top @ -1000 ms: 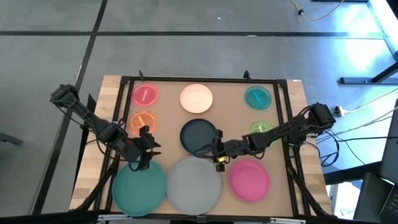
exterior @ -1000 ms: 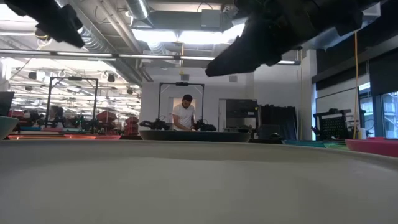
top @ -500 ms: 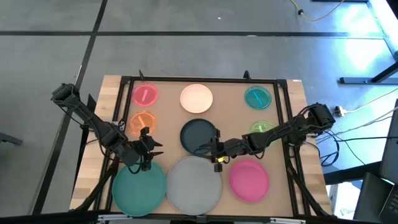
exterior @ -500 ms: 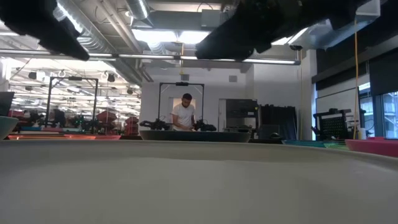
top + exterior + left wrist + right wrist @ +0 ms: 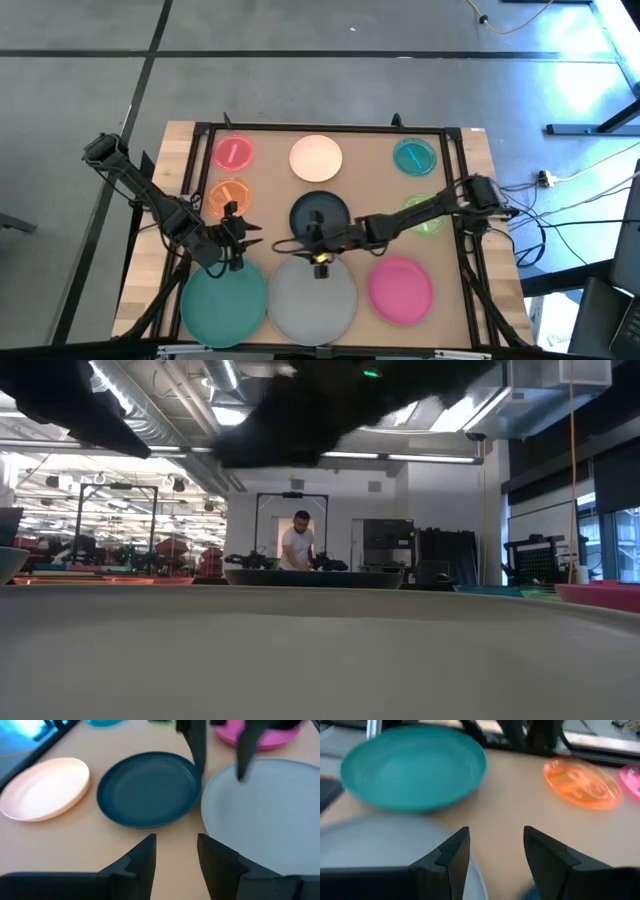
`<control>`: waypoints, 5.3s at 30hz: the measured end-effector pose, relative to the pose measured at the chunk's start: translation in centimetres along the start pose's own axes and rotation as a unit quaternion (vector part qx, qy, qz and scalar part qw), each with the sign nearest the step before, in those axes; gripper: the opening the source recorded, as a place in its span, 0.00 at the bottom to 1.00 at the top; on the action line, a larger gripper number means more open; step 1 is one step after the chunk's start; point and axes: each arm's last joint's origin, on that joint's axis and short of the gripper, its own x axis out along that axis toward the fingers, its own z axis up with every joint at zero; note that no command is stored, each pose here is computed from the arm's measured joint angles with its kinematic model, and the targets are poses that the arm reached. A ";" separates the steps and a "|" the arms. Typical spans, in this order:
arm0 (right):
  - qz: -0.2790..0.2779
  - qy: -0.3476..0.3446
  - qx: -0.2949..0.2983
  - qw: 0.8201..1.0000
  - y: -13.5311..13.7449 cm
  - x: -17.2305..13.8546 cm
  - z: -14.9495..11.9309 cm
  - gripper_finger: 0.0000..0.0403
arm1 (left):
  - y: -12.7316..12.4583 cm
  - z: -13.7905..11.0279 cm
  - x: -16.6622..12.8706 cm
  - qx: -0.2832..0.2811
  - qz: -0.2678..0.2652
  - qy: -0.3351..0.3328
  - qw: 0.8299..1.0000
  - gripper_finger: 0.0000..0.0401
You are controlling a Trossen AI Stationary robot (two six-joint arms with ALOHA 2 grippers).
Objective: Stack plastic plates
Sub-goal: Stack the large green plate on top of the large grey plate
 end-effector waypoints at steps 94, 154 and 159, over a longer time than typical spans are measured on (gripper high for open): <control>0.052 0.077 0.084 0.992 -1.8 12.7 2.8 0.00 | 1.2 1.6 0.3 -0.097 0.170 -0.139 0.971 0.34; 0.020 0.230 0.011 0.973 -1.4 -7.1 13.3 0.00 | 3.6 3.2 -3.5 -0.113 0.101 -0.168 0.974 0.34; -0.004 0.287 0.009 0.958 -0.4 -7.5 10.8 0.00 | 3.6 3.2 -3.5 -0.114 0.101 -0.168 0.974 0.34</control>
